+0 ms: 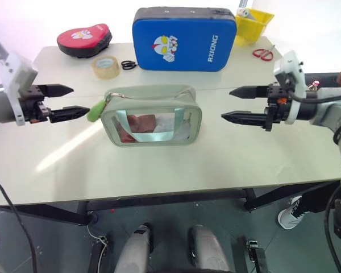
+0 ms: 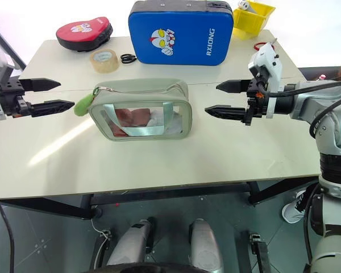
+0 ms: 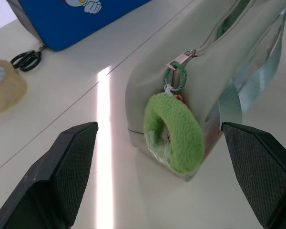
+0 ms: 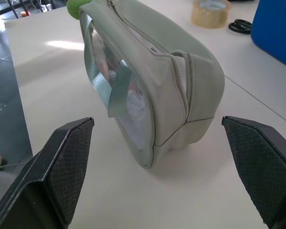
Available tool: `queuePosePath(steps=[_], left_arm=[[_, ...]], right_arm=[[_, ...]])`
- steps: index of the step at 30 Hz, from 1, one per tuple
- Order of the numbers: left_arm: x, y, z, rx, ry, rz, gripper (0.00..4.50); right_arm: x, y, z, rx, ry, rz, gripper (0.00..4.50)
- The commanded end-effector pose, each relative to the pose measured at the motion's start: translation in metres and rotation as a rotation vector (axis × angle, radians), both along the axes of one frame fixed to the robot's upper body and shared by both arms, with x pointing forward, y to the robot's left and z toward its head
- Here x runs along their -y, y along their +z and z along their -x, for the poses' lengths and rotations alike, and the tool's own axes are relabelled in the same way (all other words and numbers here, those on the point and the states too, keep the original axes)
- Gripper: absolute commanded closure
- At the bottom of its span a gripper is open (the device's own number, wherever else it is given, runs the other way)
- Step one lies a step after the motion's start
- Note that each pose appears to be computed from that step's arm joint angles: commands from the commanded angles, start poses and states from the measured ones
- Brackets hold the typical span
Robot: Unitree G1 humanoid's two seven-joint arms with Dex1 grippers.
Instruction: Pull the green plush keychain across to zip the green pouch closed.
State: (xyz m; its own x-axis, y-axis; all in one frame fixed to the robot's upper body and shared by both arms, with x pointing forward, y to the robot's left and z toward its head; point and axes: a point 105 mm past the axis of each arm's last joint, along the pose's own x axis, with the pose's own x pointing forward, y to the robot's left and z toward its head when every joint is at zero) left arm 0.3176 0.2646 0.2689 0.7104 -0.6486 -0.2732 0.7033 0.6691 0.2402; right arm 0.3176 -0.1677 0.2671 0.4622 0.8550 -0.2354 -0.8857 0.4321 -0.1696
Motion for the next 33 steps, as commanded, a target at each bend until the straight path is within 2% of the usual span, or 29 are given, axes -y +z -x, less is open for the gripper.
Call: queuePosePath(steps=[1, 15, 25, 29, 33], left_arm=[[-0.004, 0.018, 0.006, 0.075, 0.006, -0.022, 0.08], [0.006, 0.019, 0.004, 0.080, -0.018, 0.000, 0.08], [0.050, 0.010, 0.008, 0.053, -0.167, -0.017, 0.08], [0.079, 0.000, 0.017, 0.037, -0.278, -0.030, 0.08], [0.088, -0.003, 0.018, 0.033, -0.292, -0.026, 0.08]], right_arm=[[-0.002, 0.012, 0.003, 0.058, 0.021, 0.022, 0.00], [-0.021, 0.011, -0.001, 0.094, 0.060, 0.037, 0.00], [-0.047, -0.002, -0.006, 0.129, 0.150, 0.090, 0.00], [-0.060, -0.007, -0.023, 0.153, 0.137, 0.083, 0.00], [-0.063, -0.010, -0.038, 0.173, 0.099, 0.083, 0.00]])
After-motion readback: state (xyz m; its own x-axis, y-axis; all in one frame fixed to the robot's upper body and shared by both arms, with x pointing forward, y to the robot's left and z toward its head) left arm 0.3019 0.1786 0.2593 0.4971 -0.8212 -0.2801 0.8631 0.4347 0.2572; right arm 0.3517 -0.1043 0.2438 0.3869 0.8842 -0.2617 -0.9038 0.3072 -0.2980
